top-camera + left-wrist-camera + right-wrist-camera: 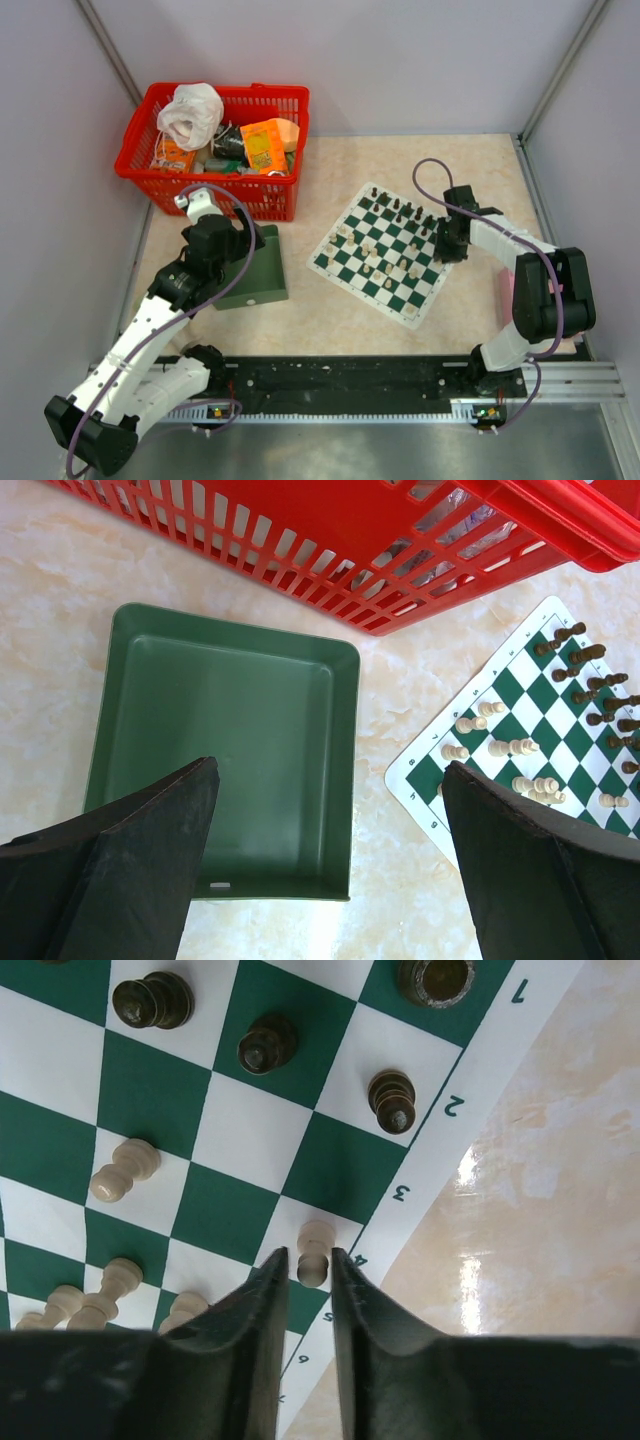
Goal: Set up the chess pieces on the board
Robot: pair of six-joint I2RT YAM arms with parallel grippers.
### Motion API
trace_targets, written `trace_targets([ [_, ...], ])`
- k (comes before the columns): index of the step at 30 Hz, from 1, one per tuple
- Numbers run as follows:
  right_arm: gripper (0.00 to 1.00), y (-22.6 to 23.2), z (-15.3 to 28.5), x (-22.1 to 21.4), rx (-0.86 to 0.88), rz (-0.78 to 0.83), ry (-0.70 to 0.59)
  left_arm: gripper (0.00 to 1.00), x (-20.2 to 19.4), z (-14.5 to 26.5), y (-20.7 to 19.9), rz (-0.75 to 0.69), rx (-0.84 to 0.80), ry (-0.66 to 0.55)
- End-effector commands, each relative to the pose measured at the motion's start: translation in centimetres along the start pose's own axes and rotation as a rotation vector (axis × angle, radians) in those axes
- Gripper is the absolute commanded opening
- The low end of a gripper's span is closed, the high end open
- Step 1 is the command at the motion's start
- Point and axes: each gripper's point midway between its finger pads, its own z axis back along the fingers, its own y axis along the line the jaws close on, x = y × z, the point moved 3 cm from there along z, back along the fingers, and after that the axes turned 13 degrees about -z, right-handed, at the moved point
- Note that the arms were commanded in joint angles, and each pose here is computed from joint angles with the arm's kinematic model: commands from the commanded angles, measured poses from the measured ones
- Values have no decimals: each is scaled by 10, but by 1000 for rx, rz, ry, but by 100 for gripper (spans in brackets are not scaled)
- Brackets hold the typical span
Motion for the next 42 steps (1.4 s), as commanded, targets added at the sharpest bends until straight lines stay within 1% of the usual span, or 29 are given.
trace_targets([
  [1, 19, 6, 12, 19, 21, 3, -60, 99, 11, 2, -1, 31, -5, -48],
  [2, 17, 6, 13, 20, 24, 0, -61, 99, 11, 2, -1, 32, -7, -48],
  [5, 16, 7, 16, 21, 35, 1, -66, 99, 12, 2, -1, 31, -3, -51],
  [7, 12, 8, 21, 19, 43, 4, -65, 99, 12, 2, -2, 33, -9, -50],
  [11, 11, 11, 38, 13, 89, 3, -64, 99, 11, 2, -3, 37, -16, -45],
  [13, 12, 12, 47, 7, 109, -2, -65, 99, 10, 2, -3, 35, -17, -43],
  [17, 12, 20, 64, -16, 191, 4, -36, 99, 11, 2, -3, 44, -17, -51],
  [19, 12, 22, 66, -30, 199, 19, -10, 99, 11, 2, -3, 48, -20, -51],
  [24, 12, 20, 60, -63, 170, 60, 58, 99, 13, 1, -8, 49, -41, -51],
  [29, 12, 19, 50, -84, 151, 76, 98, 99, 12, 1, -8, 47, -40, -45],
  [35, 12, 22, 40, -96, 145, 100, 130, 99, 10, 1, -8, 56, -43, -43],
  [42, 13, 26, 31, -98, 134, 116, 138, 99, 11, 0, -8, 58, -40, -45],
])
